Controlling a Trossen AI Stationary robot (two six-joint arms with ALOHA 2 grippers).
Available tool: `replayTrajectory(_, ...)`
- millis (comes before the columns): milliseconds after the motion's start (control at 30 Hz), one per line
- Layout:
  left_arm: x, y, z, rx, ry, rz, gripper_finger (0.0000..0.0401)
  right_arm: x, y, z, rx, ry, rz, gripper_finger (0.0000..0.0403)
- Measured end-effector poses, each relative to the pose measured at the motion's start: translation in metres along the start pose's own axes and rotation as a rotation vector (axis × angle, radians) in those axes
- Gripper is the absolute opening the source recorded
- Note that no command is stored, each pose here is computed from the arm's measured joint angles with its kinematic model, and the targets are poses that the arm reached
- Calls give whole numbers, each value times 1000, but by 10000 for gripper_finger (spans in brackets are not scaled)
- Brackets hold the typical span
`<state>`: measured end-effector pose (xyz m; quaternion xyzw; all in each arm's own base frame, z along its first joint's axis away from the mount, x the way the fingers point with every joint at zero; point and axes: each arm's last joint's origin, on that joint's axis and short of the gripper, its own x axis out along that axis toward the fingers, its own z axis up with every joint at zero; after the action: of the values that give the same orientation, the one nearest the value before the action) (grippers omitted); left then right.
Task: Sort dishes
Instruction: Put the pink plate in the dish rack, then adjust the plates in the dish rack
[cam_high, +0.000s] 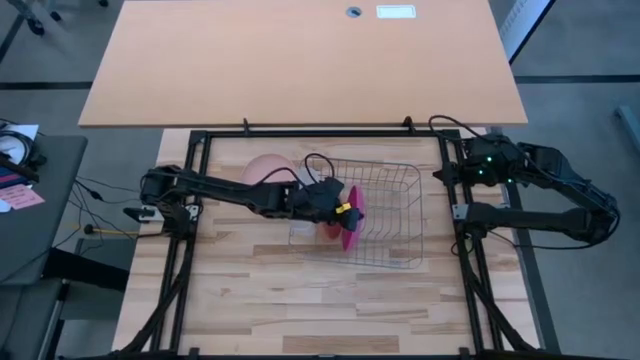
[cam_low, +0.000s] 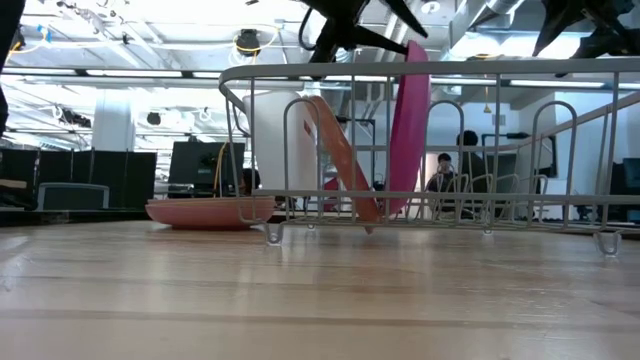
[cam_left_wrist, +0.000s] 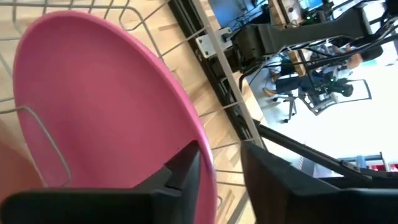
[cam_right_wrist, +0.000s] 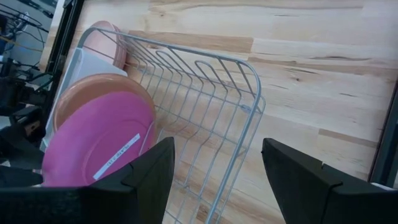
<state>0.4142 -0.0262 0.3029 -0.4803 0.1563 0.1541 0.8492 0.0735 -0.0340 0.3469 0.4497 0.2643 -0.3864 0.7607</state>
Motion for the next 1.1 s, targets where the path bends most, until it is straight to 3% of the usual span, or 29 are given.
replayTrajectory(167,-6,1,4,19,5,28,159,0,0,0,-2,0,0,249)
replayTrajectory(300,-21,-4,17,41,-21,7,178,0,0,0,-3,0,0,249)
replayTrajectory(433,-45,-7,33,38,-41,16,179,0,0,0,-7,0,0,249)
replayTrajectory(733,-89,6,45,12,28,196,174,0,0,0,-7,0,0,249)
replayTrajectory(967,-83,26,32,21,146,364,173,0,0,0,-7,-1,1,249)
replayTrajectory(1100,-78,33,32,-48,151,355,173,0,0,0,-2,-1,2,249)
